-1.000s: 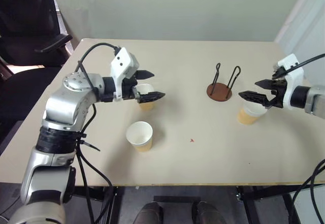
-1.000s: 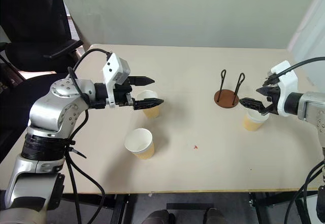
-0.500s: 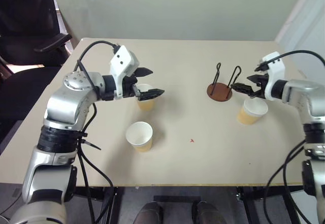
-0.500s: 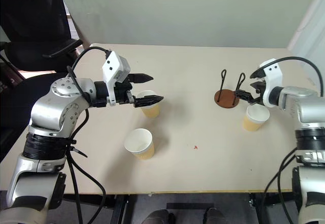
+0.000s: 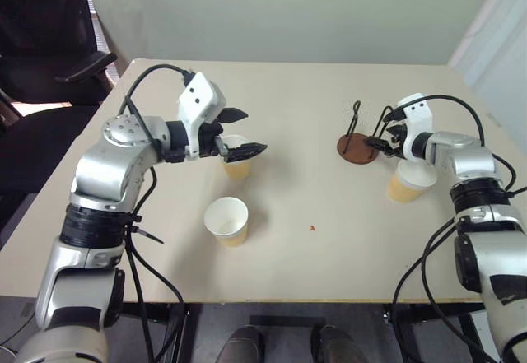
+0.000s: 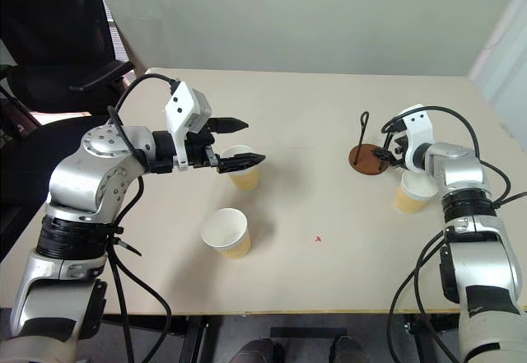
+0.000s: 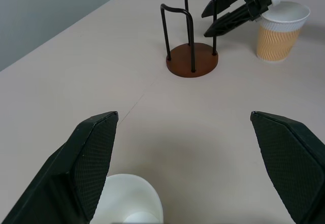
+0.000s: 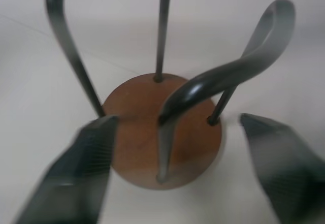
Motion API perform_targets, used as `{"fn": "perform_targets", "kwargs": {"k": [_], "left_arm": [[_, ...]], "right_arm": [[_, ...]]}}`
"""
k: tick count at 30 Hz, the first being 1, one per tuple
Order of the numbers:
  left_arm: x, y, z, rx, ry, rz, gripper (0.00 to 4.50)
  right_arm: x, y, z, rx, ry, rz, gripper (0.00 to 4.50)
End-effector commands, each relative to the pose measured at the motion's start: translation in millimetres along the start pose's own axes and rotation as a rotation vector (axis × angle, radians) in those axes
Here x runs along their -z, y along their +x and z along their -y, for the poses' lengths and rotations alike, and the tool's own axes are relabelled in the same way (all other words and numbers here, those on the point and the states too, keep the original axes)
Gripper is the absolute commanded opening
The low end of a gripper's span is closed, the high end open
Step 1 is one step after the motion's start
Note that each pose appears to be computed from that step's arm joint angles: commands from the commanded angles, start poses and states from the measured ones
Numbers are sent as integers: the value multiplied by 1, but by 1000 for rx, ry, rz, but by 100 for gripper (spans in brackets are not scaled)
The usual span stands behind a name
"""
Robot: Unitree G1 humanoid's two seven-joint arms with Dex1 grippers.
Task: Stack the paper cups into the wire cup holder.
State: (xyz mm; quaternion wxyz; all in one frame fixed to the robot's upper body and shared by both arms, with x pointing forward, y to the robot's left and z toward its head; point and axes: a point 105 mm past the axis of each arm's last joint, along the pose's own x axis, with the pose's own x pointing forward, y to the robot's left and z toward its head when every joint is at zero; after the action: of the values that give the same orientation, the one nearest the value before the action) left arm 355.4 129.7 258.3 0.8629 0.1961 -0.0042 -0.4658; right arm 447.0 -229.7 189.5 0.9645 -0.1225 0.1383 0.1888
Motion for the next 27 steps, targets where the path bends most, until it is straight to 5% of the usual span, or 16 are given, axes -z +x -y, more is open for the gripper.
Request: {"fn": "perform_targets", "kwargs": {"k": [1, 8, 15, 19, 27], "left_arm": [[-13, -9, -4, -29, 45, 35, 450], [-9, -10, -5, -13, 44, 22, 450], [-13, -5, -3, 36, 38, 34, 450], [-15, -12, 17, 185, 62, 9, 450], [-11, -21, 41, 351, 99, -51, 450]], "right_arm": [[-21, -8, 11, 30, 16, 81, 246], [-26, -19, 17, 25, 27, 98, 2], [-43, -48, 9, -19, -12, 153, 2], [-63, -85, -47, -215, -123, 170, 2], [-41, -116, -133, -410, -181, 94, 2]]}}
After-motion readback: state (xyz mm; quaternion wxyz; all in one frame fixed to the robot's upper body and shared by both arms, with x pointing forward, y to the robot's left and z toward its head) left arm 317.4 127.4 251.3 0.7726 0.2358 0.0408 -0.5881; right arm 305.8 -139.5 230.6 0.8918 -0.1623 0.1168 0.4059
